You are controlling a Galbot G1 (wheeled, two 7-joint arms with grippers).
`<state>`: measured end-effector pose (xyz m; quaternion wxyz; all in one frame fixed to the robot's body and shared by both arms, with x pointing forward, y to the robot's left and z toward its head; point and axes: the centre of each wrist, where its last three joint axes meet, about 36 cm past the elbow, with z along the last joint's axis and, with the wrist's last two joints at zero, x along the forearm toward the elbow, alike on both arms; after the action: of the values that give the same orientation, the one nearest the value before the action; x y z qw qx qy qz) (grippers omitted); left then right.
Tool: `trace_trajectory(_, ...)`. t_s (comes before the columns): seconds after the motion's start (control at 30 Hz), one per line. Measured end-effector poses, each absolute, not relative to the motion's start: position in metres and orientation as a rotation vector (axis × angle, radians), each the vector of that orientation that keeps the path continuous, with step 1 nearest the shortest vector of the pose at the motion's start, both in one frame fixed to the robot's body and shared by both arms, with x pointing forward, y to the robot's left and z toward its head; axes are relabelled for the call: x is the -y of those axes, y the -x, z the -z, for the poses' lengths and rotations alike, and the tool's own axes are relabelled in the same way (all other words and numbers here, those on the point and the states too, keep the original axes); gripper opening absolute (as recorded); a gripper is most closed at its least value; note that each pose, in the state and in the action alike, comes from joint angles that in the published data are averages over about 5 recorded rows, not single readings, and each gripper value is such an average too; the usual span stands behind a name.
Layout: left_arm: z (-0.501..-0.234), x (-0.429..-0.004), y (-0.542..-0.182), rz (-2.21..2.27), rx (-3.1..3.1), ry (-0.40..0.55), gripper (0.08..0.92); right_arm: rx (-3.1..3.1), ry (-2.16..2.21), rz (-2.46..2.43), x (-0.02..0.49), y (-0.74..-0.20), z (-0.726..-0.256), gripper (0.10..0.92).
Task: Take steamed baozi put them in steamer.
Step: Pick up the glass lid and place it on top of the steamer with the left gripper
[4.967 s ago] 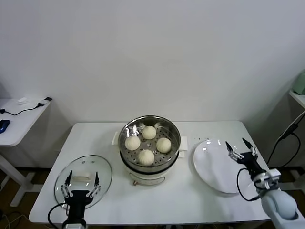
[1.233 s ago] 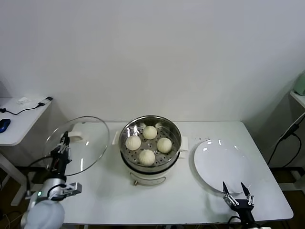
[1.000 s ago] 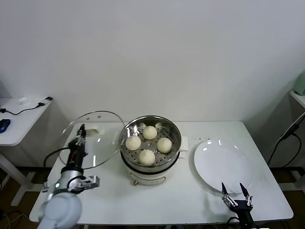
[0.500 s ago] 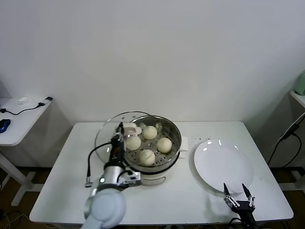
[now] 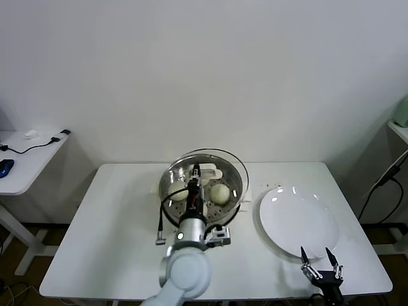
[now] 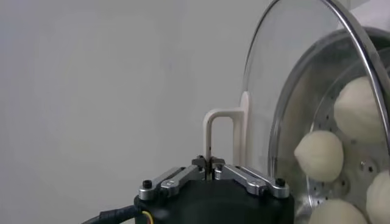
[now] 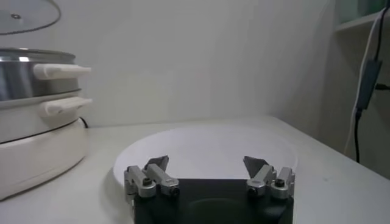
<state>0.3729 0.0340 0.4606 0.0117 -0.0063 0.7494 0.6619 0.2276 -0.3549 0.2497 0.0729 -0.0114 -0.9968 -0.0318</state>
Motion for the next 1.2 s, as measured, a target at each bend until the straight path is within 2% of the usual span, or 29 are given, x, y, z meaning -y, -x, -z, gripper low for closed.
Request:
trace_trajectory(0.27,-0.444,-0.017,-0.388,-2.119,-2.335,0.025,0.132,3.000,0.035,0.088,0.358,-0.228,-0.250,0.823)
trace_trajectory(0.6,-0.424,-0.016,-0.395,-2.189,-2.293,0.030,0.132,3.009,0.039,0.086,0.358,-0.229,-0.247,0.823)
trace_trajectory(0.9,-0.417,-0.026,-0.402,-2.217,-2.259,0.064,0.132,3.007,0.035,0.092,0.356,-0.227,-0.243,0.823)
trace_trajectory(1.2,-0.410,-0.028,-0.402,-2.225,-2.256,0.055,0.132,3.007,0.030,0.089,0.357,-0.226,-0.242,0.823)
